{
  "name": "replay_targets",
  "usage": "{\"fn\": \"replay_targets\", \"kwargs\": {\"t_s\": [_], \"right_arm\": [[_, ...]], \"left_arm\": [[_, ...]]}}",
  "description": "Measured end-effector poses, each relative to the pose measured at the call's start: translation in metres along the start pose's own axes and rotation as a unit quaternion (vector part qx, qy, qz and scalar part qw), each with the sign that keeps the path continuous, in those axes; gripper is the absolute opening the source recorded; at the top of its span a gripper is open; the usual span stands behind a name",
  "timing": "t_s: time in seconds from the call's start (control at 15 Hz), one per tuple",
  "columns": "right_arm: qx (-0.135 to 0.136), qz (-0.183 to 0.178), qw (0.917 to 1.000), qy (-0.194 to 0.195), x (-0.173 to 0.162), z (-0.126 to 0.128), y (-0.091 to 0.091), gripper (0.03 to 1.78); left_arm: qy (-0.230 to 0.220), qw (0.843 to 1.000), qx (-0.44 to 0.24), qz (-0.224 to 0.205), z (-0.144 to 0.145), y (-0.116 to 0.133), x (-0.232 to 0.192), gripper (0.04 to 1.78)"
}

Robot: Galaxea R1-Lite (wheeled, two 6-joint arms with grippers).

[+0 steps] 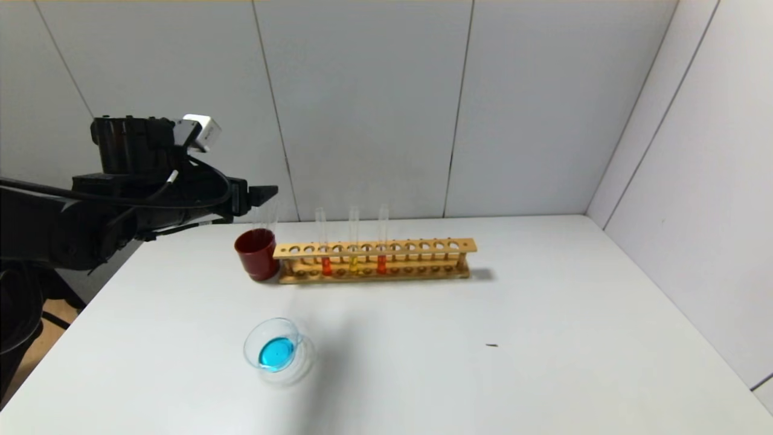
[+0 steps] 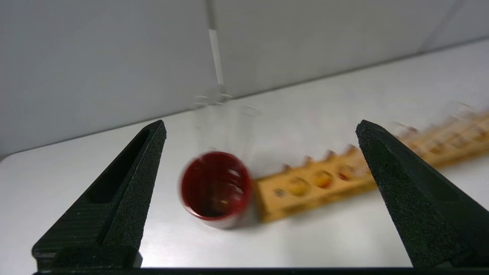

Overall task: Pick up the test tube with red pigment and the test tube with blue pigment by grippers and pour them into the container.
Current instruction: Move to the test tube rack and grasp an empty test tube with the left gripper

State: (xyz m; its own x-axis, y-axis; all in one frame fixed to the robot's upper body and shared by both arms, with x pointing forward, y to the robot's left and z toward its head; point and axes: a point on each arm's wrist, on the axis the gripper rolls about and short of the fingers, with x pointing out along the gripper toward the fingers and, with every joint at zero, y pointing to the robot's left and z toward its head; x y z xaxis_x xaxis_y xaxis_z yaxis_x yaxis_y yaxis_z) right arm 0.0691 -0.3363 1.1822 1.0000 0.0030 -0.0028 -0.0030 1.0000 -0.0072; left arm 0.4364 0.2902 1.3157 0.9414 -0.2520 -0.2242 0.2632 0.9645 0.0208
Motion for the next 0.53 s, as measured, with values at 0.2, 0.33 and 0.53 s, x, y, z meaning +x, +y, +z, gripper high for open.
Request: {"fn": "replay_targets", "kwargs": {"t_s": [0.2, 0.33, 0.53], "right_arm": [[0.000, 0.000, 1.0000, 0.000, 0.000, 0.000, 0.000, 1.75], [0.000, 0.000, 1.0000, 0.000, 0.000, 0.000, 0.000, 1.75], [0.000, 0.000, 1.0000, 0.000, 0.000, 0.000, 0.000, 1.75]], "left_arm": [[0.008, 0.999, 0.004, -0.036, -0.007, -0.029, -0.023, 1.75], [0.016, 0.998, 0.004, -0.056, -0.013, -0.043, -0.036, 1.75], [0.036, 0.997, 0.000, -0.067, -0.026, -0.051, -0.040, 1.75]]}}
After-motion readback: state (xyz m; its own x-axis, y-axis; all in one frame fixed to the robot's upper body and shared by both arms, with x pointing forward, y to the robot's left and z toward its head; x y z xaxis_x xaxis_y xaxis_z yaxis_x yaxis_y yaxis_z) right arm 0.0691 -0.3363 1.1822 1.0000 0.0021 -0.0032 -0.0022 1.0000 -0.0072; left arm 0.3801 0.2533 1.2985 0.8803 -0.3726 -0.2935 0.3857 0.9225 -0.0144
